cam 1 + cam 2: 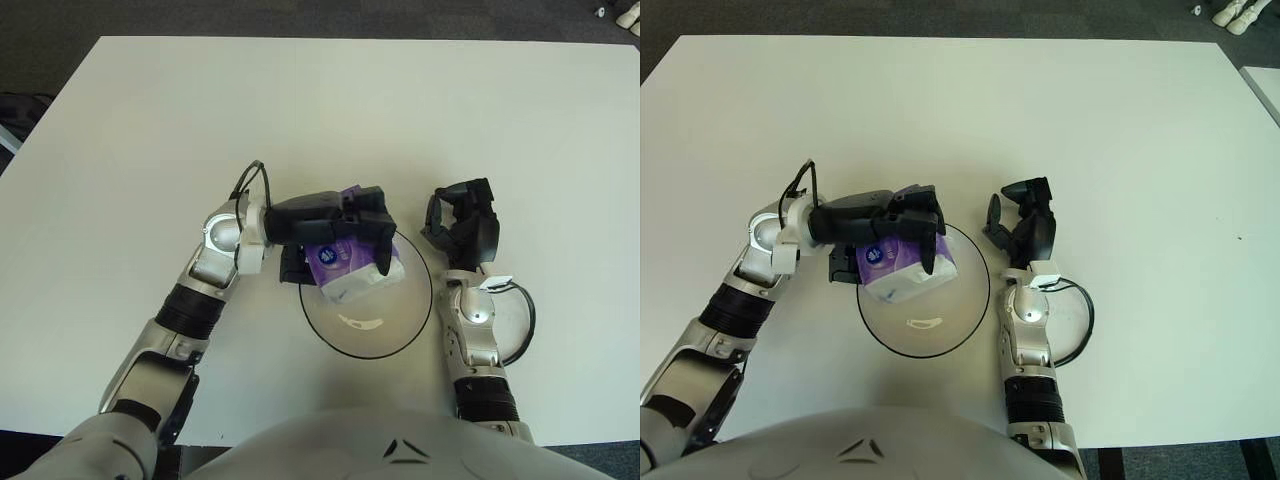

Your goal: Put the tissue paper into the plate.

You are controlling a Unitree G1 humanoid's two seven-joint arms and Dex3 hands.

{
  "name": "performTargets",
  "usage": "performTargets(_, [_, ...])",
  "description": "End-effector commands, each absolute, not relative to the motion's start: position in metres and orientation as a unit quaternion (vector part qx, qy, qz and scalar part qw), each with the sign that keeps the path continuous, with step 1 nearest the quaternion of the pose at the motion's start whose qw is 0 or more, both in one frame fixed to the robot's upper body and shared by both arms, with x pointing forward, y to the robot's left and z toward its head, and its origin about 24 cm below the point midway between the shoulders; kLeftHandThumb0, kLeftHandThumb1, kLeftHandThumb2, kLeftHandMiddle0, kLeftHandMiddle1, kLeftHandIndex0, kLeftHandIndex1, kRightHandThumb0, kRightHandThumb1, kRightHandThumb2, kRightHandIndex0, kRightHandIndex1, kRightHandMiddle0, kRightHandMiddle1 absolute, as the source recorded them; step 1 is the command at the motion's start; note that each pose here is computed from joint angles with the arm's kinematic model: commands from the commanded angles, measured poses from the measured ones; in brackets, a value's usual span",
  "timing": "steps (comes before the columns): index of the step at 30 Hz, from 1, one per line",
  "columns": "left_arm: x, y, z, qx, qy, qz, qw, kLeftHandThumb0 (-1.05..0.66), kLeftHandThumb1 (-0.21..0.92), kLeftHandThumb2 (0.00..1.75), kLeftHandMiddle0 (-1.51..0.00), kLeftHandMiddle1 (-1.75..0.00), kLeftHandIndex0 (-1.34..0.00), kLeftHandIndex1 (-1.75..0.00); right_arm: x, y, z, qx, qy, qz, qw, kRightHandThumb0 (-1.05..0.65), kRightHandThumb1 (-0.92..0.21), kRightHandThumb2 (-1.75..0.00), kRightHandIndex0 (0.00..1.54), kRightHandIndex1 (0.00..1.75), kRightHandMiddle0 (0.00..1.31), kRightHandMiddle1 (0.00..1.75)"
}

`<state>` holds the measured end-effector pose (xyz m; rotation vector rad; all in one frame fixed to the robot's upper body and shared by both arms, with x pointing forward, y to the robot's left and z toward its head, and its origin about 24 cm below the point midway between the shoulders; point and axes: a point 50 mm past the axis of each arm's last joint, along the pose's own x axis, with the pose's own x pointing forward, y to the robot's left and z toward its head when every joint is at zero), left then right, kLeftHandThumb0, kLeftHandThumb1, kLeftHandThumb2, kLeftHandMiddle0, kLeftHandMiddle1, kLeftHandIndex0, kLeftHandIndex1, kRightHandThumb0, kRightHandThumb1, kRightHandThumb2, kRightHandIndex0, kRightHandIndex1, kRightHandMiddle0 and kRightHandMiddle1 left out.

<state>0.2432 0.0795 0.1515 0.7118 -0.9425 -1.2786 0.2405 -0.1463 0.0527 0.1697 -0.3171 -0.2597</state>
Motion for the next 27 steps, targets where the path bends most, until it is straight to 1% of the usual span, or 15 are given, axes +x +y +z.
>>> performTargets(1, [0.244, 0.078, 0.154, 0.337, -0.430, -0.549, 0.633, 0.00, -0.02, 1.66, -0.91, -1.60, -0.65, -1.75, 0.225, -0.145, 0.021, 0.106, -0.078, -0.157, 0.979, -0.40, -0.61, -0.96, 0.57, 1.47, 0.39, 1.75])
performTargets(10, [0.246, 0.077, 0.155, 0.341, -0.430, -0.533, 0.644, 0.00, 0.07, 1.58, -0.81, -1.67, -0.57, -1.75, 0.224, -0.145, 0.021, 0.107, -0.068, -0.156, 0.980, -0.40, -0.61, -0.96, 0.56, 1.47, 0.38, 1.75])
performTargets(13, [0.246, 0.077, 0.156, 0.321, -0.428, -0.523, 0.664, 0.00, 0.02, 1.65, -0.84, -1.72, -0.62, -1.72, 0.224, -0.145, 0.021, 0.103, -0.067, -0.152, 0.981, -0.39, -0.64, -0.92, 0.54, 1.46, 0.36, 1.75])
performTargets(16, [0.245, 0.078, 0.155, 0.313, -0.417, -0.517, 0.679, -0.01, 0.06, 1.59, -0.82, -1.74, -0.60, -1.66, 0.223, -0.143, 0.025, 0.096, -0.069, -0.153, 0.981, -0.39, -0.66, -0.89, 0.52, 1.46, 0.35, 1.75])
performTargets(17, [0.245, 0.079, 0.154, 0.313, -0.412, -0.519, 0.680, -0.01, 0.29, 1.34, -0.59, -1.74, -0.47, -1.70, 0.223, -0.143, 0.026, 0.092, -0.069, -0.154, 0.981, -0.39, -0.67, -0.88, 0.50, 1.45, 0.35, 1.75])
performTargets(18, [0.244, 0.079, 0.154, 0.314, -0.408, -0.521, 0.681, -0.01, 0.38, 1.24, -0.52, -1.74, -0.42, -1.71, 0.223, -0.142, 0.026, 0.090, -0.069, -0.155, 0.981, -0.39, -0.67, -0.88, 0.50, 1.45, 0.35, 1.75])
performTargets(19, [0.244, 0.080, 0.154, 0.316, -0.403, -0.527, 0.678, -0.01, 0.53, 1.06, -0.40, -1.74, -0.32, -1.72, 0.223, -0.142, 0.027, 0.087, -0.069, -0.156, 0.981, -0.39, -0.66, -0.89, 0.50, 1.45, 0.35, 1.75])
performTargets(20, [0.244, 0.080, 0.153, 0.317, -0.399, -0.532, 0.676, 0.13, 0.60, 0.96, -0.36, -1.74, -0.21, -1.51, 0.223, -0.142, 0.027, 0.084, -0.069, -0.157, 0.981, -0.39, -0.65, -0.90, 0.49, 1.45, 0.36, 1.75])
performTargets(21, [0.244, 0.081, 0.153, 0.319, -0.396, -0.536, 0.674, 0.17, 0.63, 0.92, -0.35, -1.74, -0.17, -1.43, 0.222, -0.141, 0.028, 0.082, -0.070, -0.158, 0.981, -0.39, -0.65, -0.91, 0.49, 1.46, 0.36, 1.75])
performTargets(22, [0.245, 0.081, 0.153, 0.320, -0.394, -0.539, 0.672, 0.03, 0.67, 0.89, -0.27, -1.71, -0.11, -1.26, 0.222, -0.141, 0.029, 0.081, -0.070, -0.159, 0.981, -0.39, -0.64, -0.91, 0.49, 1.46, 0.36, 1.75])
performTargets(23, [0.246, 0.081, 0.152, 0.322, -0.395, -0.543, 0.668, -0.24, 0.71, 0.89, -0.17, -1.64, -0.07, -1.09, 0.222, -0.141, 0.030, 0.080, -0.071, -0.159, 0.981, -0.39, -0.64, -0.92, 0.49, 1.46, 0.37, 1.75])
performTargets(24, [0.248, 0.082, 0.152, 0.324, -0.396, -0.545, 0.665, -0.35, 0.75, 0.86, -0.14, -1.47, -0.05, -1.00, 0.222, -0.140, 0.031, 0.080, -0.072, -0.160, 0.981, -0.39, -0.63, -0.93, 0.50, 1.46, 0.37, 1.75])
performTargets(25, [0.252, 0.082, 0.149, 0.325, -0.397, -0.545, 0.663, -0.50, 0.81, 0.81, -0.09, -1.20, -0.03, -0.86, 0.222, -0.140, 0.032, 0.081, -0.071, -0.159, 0.981, -0.39, -0.62, -0.94, 0.50, 1.46, 0.38, 1.75])
performTargets(26, [0.255, 0.082, 0.147, 0.325, -0.398, -0.546, 0.662, -0.63, 0.85, 0.82, -0.06, -0.87, -0.02, -0.70, 0.222, -0.139, 0.032, 0.081, -0.071, -0.159, 0.981, -0.40, -0.60, -0.96, 0.52, 1.46, 0.39, 1.75])
performTargets(27, [0.257, 0.082, 0.146, 0.324, -0.400, -0.547, 0.660, -0.67, 0.86, 0.82, -0.04, -0.75, -0.02, -0.64, 0.222, -0.139, 0.033, 0.084, -0.070, -0.157, 0.982, -0.40, -0.60, -0.97, 0.53, 1.46, 0.39, 1.75])
